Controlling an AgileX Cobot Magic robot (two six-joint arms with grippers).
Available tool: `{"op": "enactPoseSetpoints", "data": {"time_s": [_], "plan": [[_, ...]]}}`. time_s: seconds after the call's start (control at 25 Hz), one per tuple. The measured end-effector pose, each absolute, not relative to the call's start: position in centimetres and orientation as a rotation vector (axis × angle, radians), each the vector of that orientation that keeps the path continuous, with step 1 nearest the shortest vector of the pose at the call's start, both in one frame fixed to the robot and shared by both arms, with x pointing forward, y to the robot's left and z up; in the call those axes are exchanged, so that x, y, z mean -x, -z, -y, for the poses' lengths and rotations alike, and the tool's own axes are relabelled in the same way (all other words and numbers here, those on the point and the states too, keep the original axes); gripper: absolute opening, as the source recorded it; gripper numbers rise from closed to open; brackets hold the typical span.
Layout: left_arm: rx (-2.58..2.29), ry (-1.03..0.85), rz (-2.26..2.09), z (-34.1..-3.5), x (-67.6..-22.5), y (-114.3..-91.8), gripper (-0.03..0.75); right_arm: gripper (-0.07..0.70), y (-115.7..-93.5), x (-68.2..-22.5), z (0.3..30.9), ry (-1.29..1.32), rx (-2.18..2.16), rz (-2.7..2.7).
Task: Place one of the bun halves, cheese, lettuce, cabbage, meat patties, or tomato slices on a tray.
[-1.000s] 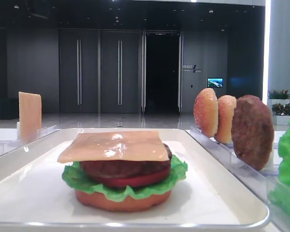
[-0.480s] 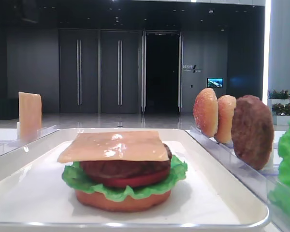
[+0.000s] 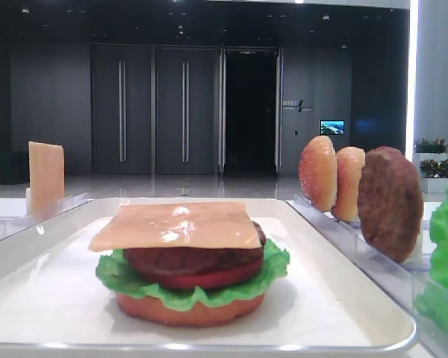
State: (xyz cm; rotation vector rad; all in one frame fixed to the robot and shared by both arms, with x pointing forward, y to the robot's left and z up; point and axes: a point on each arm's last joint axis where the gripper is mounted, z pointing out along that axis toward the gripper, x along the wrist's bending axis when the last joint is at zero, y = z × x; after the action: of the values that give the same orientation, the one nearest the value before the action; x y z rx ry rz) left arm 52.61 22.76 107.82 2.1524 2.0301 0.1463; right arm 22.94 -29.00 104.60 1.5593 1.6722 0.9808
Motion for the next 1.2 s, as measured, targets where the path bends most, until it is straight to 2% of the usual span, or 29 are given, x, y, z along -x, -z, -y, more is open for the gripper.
{"op": "enactPoseSetpoints", "data": {"time_s": [0.56,1.0,1.2], "plan": [[-2.055,-0.195,-2.154,-30.1,-53.5,-107.8,0.454,0.408,-104.6,-22.9,29.0,-0.981,-1.559,-1.672],[-2.116,-0.284,-2.159,-31.6,-53.3,-107.9,0.454,0.408,-104.6,-22.9,29.0,-0.981,-1.559,-1.672],[-2.140,-0.281,-2.164,-31.7,-51.5,-107.6,0.454,0.408,-104.6,-22.9,29.0,-0.981,-1.559,-1.672]]}}
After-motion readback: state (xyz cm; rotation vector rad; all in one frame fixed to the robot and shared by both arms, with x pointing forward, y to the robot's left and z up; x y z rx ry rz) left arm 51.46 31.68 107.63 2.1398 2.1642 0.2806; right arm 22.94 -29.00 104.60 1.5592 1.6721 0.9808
